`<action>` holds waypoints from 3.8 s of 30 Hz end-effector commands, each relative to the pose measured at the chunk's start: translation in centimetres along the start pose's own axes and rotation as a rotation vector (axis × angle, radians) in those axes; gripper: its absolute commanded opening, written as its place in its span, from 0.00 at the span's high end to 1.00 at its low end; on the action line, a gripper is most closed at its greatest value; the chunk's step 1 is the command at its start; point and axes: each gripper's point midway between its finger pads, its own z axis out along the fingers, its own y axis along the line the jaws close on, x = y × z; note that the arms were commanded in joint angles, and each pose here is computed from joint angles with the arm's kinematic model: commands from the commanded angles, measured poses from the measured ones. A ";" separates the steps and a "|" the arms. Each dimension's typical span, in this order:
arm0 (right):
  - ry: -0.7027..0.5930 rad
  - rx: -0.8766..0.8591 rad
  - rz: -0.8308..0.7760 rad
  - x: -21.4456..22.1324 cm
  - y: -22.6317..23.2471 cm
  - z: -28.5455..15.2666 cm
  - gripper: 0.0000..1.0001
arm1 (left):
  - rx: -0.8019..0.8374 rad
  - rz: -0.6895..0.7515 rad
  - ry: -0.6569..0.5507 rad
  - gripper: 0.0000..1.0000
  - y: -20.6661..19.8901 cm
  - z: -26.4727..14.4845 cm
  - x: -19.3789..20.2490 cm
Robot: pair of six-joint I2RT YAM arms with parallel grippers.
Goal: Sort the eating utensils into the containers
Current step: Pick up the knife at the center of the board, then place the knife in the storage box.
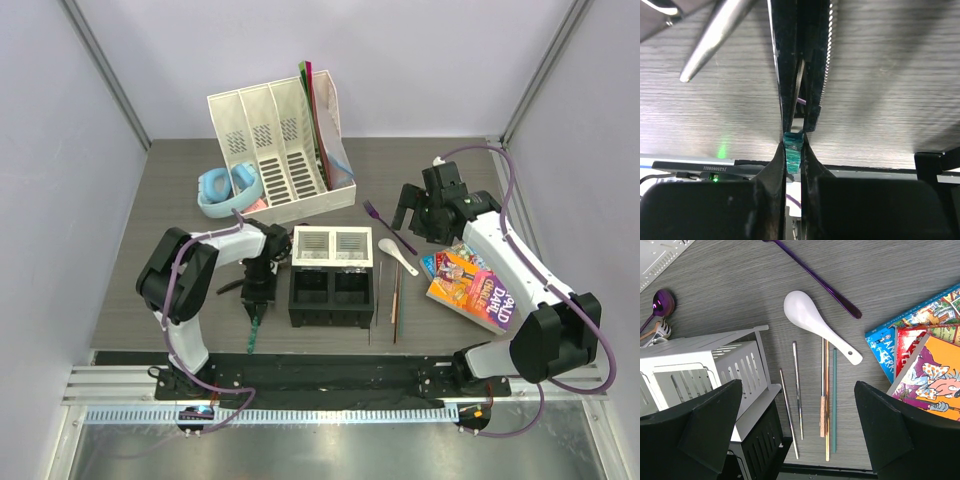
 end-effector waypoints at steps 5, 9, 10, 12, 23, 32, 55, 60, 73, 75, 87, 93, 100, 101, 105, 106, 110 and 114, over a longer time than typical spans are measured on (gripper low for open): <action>-0.014 -0.012 0.000 -0.6 0.1 -0.4 0.00 | 0.010 0.015 -0.052 1.00 -0.3 -1.1 -0.9; 0.003 -0.005 0.001 -0.4 0.1 0.2 0.00 | 0.044 0.008 -0.065 1.00 -0.9 -3.9 -0.5; 0.008 -0.002 0.003 -0.4 0.1 0.3 0.00 | 0.068 0.010 -0.094 1.00 -1.2 -5.1 -0.5; 0.012 0.004 0.004 -0.4 0.0 0.5 0.00 | 0.099 0.004 -0.087 1.00 -1.5 -6.2 0.2; 0.039 0.022 0.011 -0.2 0.0 1.7 0.00 | 0.136 0.035 -0.095 1.00 -0.9 -9.0 3.1; 0.042 0.031 0.016 -0.2 -0.1 2.0 0.00 | 0.204 0.020 -0.321 1.00 -1.9 -13.1 0.3; 0.034 0.015 0.046 -1.9 1.3 3.1 0.00 | 0.375 0.030 -1.171 1.00 -6.7 -28.4 -12.1; 0.041 0.019 0.044 -1.8 1.3 3.4 0.00 | 0.375 0.062 -1.227 1.00 -8.1 -28.9 -14.3; 0.037 0.028 0.042 -2.0 1.1 3.5 0.00 | 0.357 0.113 -1.220 1.00 -10.5 -27.3 -15.3; 0.040 0.032 0.043 -1.8 1.0 3.6 0.00 | 0.372 0.118 -1.222 1.00 -10.9 -27.4 -15.1; 0.050 0.039 0.044 -1.3 0.6 3.7 0.00 | 0.357 0.154 -1.138 1.00 -12.1 -23.0 -14.5; 0.048 0.033 0.041 -1.4 0.7 3.7 0.00 | 0.346 0.166 -1.118 1.00 -12.4 -21.9 -14.2; 0.054 0.033 0.041 -1.4 0.8 4.0 0.00 | 0.335 0.169 -1.097 0.89 -12.3 -21.4 -13.7; 0.052 0.030 0.041 -1.4 0.8 4.0 0.00 | 0.333 0.172 -1.093 0.88 -12.4 -21.3 -13.5; 0.055 0.031 0.041 -1.3 0.8 4.1 0.00 | 0.318 0.178 -1.079 0.76 -12.1 -20.9 -12.9; 0.053 0.030 0.041 -1.4 0.8 4.1 0.00 | 0.314 0.173 -1.083 0.71 -11.8 -21.1 -12.7; 0.061 0.031 0.042 -1.3 0.8 4.2 0.00 | 0.294 0.165 -1.080 0.62 -10.9 -21.0 -11.9; 0.069 0.029 0.041 -1.1 0.8 4.4 0.00 | 0.244 0.122 -1.114 0.55 -9.0 -21.9 -11.2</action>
